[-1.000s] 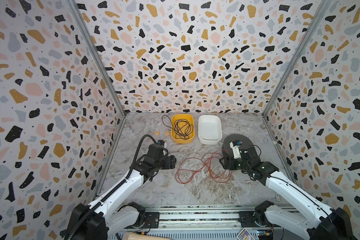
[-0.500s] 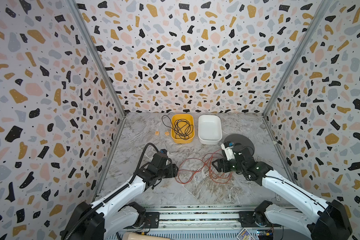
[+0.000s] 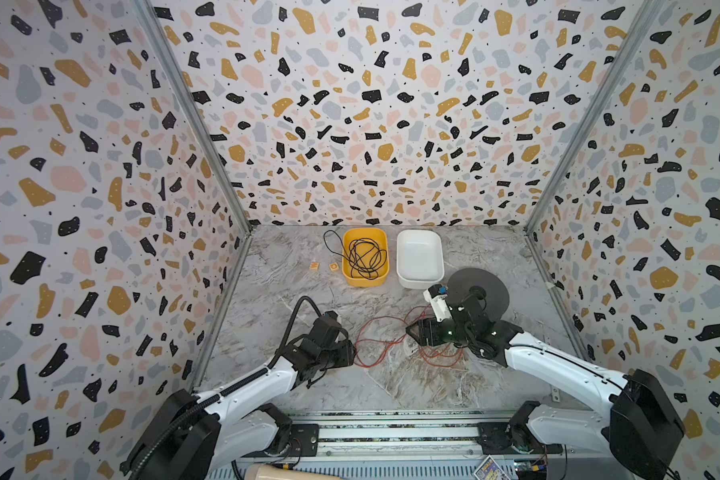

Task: Wrap the cables
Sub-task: 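Lower the left gripper and grasp a strand of the red cable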

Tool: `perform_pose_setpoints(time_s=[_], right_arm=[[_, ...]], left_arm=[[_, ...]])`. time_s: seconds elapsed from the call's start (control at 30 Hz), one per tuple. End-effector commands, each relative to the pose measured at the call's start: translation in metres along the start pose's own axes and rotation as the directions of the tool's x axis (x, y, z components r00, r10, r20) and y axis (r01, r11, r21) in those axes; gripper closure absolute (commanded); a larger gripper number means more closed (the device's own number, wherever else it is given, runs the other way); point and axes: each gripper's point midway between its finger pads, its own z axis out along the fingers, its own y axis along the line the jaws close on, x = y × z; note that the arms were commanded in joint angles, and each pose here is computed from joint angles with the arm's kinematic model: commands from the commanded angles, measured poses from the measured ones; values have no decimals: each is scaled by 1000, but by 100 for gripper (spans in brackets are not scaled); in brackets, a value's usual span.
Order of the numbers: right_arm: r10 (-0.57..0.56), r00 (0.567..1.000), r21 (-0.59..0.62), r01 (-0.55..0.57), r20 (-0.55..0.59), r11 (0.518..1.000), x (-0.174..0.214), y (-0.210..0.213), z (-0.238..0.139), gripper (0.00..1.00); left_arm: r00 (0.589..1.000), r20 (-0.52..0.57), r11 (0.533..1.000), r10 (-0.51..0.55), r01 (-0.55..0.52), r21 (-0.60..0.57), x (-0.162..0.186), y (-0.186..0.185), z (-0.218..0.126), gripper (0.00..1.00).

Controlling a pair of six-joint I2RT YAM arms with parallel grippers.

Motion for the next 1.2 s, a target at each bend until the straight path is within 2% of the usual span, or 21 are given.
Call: perform_pose_setpoints(time_s=[0.0,0.23,0.4,0.43,0.57,0.63,0.97,1.17], right_arm=[[-2,997,8,1,82,1000,-20,6,-16,23],[-2,996,20,0,92,1000,-21,4,-19,23],[0,997,17,-2,83,1000,-19,3,-17,23],[1,996,16,-2,85,1000,-20,4,-17,23],[-2,997,20,1,79,1000,-19,3,-16,24],[-2,997,25,0,83,1000,-18,1,-17,24],[-9,997,56,4,81,998,-16,-9,-22,24],[-7,996,57,2,85,998,-14,-11,-25,24]], left_arm=[[999,22,999,-24,23,43,-2,-10,5,49],[1000,-1,999,-29,29,18,9,-8,15,52],[999,-6,999,-43,43,6,15,-4,23,60],[999,-10,999,-43,43,4,16,-3,24,64],[999,-3,999,-39,39,-11,13,-2,24,92],[1000,8,1000,-21,21,-10,5,-8,18,100],[976,99,981,195,-196,-1,-71,-73,-63,100],[954,63,950,292,-297,96,-80,-104,-86,100]])
